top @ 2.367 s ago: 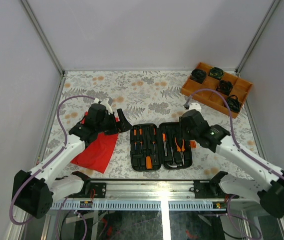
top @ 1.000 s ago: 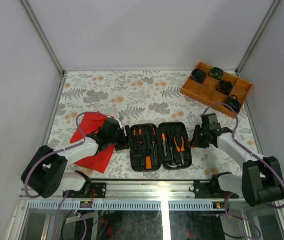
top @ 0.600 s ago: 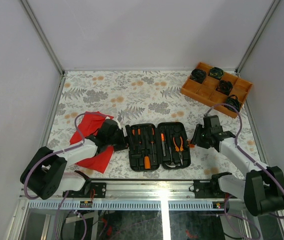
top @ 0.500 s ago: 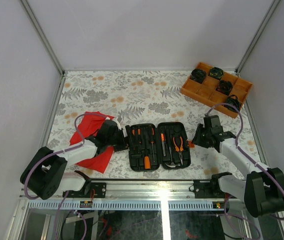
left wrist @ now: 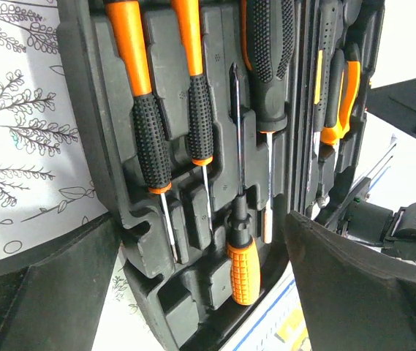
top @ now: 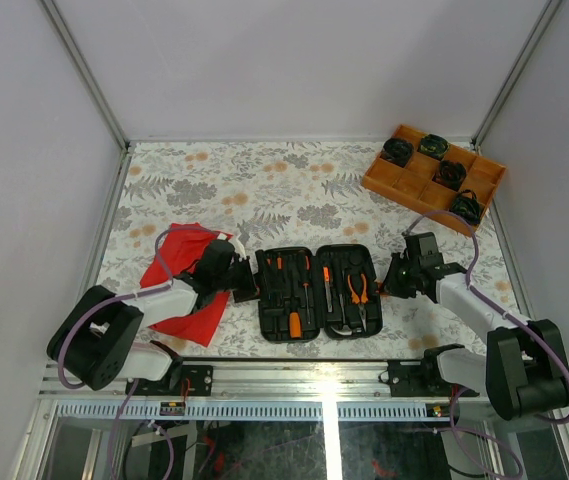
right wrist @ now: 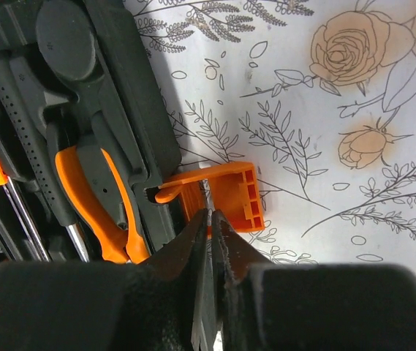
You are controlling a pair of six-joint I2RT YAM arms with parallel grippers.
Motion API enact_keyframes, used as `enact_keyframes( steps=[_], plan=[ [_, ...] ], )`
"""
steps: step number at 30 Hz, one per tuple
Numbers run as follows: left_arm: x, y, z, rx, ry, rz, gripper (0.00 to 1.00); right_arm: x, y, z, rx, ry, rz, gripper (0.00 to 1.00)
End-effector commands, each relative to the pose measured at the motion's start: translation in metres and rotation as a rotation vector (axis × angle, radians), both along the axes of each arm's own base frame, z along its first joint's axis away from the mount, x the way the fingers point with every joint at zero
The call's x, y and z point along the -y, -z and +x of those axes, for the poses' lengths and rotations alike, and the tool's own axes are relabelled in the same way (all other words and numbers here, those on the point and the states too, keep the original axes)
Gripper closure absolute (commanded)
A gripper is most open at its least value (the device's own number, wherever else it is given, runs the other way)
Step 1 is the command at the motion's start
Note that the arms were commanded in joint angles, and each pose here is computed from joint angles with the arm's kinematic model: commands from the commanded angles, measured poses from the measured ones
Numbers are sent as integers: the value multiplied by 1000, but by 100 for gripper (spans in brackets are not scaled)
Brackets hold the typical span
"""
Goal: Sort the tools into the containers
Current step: Close the storage box at the center of the board.
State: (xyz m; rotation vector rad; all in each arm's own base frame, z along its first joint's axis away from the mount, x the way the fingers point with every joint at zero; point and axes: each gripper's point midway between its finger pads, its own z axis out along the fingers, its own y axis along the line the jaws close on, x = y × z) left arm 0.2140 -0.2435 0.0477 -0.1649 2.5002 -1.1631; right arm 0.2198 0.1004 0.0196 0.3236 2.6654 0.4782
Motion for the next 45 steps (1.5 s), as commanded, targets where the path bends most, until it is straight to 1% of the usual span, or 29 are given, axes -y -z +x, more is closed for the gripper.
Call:
enact_keyframes(
  steps=[1, 12, 18, 35, 45],
  plan=[
    [16, -30, 8, 69, 40, -99, 12, -18, -5, -4, 9, -80, 88, 89],
    [24, -74, 18, 131, 49, -150, 14, -19, 4, -10, -9, -95, 89, 93],
    [25, -90, 19, 158, 52, -166, 13, -19, 4, -9, -11, -102, 90, 94],
    [43, -119, 19, 167, 61, -234, 14, -21, 7, -9, -14, -105, 98, 95],
    [58, -125, 14, 160, 78, -257, 14, -20, 9, -10, -20, -101, 92, 99]
  ],
)
